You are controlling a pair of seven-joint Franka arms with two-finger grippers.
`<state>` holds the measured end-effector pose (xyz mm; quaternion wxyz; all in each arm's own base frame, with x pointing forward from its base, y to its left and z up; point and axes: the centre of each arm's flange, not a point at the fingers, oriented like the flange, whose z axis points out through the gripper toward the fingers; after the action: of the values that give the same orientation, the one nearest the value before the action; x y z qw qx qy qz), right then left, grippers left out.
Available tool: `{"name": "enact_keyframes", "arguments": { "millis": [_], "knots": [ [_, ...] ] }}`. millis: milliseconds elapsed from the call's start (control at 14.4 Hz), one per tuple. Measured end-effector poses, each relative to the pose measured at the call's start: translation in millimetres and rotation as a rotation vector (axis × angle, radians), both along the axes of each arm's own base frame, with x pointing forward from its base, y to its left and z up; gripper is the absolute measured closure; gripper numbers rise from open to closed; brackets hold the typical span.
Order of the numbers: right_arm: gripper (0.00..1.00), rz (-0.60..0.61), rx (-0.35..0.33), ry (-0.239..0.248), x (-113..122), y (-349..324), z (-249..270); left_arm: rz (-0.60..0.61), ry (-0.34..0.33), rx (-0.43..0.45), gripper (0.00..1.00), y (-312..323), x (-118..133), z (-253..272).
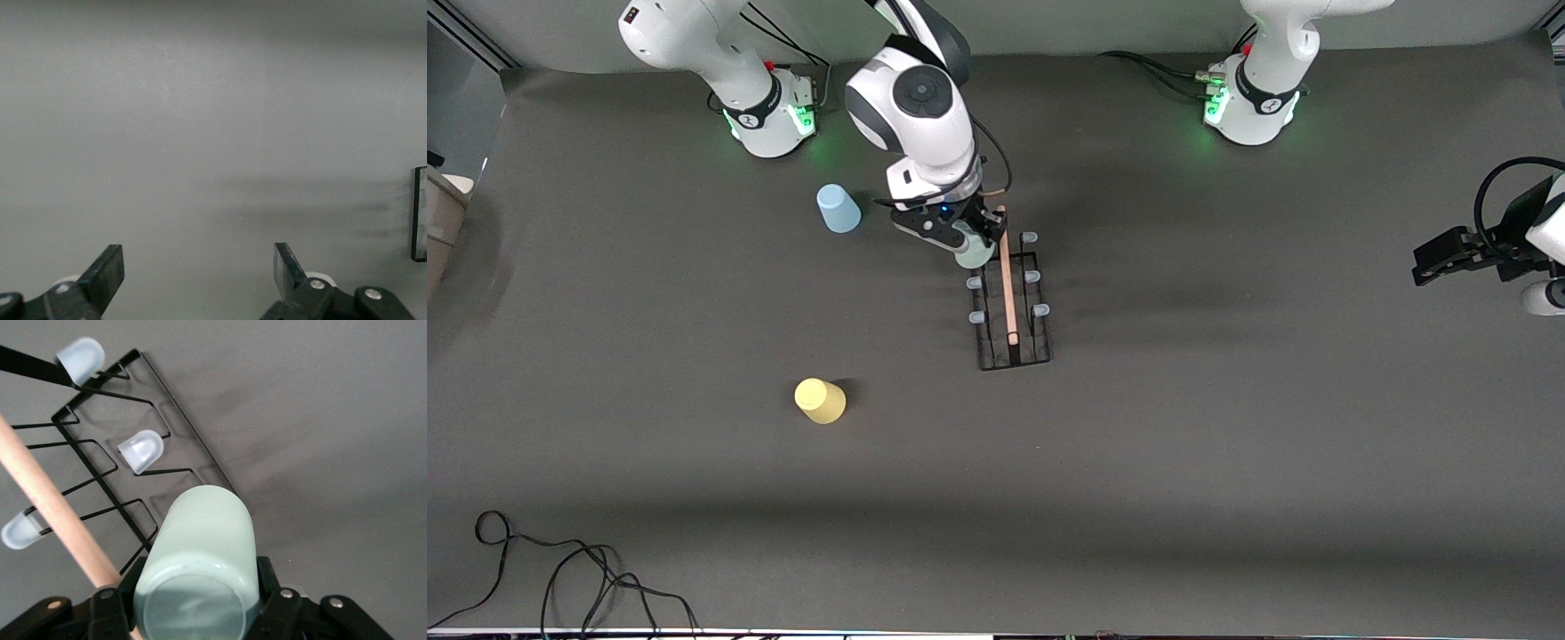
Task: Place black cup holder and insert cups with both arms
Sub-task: 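Carry the pale green cup over the rack with the right gripper, then release the green cup onto a rack peg and raise the right gripper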
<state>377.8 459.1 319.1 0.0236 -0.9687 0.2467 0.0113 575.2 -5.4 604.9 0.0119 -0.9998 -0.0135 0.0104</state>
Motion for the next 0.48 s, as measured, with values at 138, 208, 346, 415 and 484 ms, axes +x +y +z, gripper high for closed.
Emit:
{"name": "enact_keyframes", "arguments": {
  "millis": [138, 208, 346, 415, 484],
  "knots": [
    [0.19, -0.003, -0.005, 0.000, 4.0, 3.2, -10.1, -0.002, -0.002, 0.000, 0.00, -1.2, 0.0, 0.8],
    [0.08, -0.005, -0.005, -0.002, 6.5, 4.2, -10.8, -0.004, -0.003, 0.000, 0.00, -2.1, 0.1, 1.4],
    [0.01, -0.011, 0.003, -0.010, 11.8, 5.1, -6.1, -0.004, -0.004, 0.000, 0.00, -2.5, 0.1, 1.7],
    [0.00, -0.014, 0.012, -0.019, 15.9, 6.3, 0.0, -0.005, -0.003, 0.000, 0.00, -2.6, 0.2, 1.6],
    [0.00, -0.019, 0.019, -0.026, 20.6, 7.1, 8.3, -0.005, -0.004, 0.000, 0.00, -2.6, 0.2, 1.6]
  ]
}}
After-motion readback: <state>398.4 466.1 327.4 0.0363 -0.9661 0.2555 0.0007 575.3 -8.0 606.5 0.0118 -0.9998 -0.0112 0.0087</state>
